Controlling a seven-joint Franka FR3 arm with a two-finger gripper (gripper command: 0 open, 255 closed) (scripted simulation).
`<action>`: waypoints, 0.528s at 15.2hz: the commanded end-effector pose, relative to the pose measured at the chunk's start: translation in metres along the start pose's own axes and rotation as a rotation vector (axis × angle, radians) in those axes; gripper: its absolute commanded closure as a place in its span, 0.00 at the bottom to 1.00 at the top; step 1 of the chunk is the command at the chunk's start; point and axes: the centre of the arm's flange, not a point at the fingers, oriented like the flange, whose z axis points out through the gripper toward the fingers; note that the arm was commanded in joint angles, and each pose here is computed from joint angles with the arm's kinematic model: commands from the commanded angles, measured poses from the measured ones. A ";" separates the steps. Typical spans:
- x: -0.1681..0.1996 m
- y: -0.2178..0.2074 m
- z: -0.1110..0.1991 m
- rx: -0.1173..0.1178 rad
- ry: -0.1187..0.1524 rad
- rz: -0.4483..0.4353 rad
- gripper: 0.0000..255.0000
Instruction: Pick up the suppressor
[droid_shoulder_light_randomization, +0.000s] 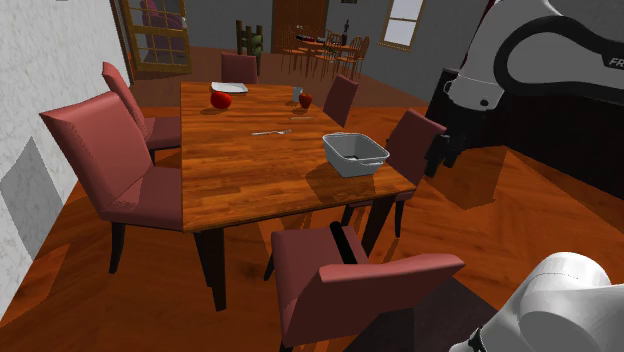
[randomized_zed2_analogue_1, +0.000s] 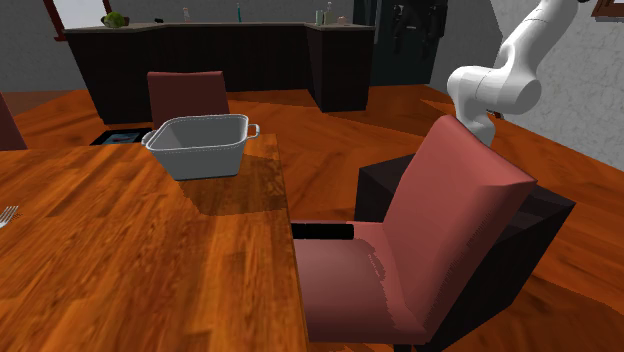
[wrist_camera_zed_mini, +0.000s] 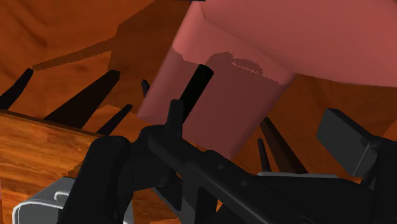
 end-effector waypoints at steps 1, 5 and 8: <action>0.000 0.000 0.000 0.000 0.000 0.000 0.00; 0.022 0.003 0.048 0.008 0.001 0.036 0.00; 0.039 0.005 0.084 0.014 0.001 0.063 0.00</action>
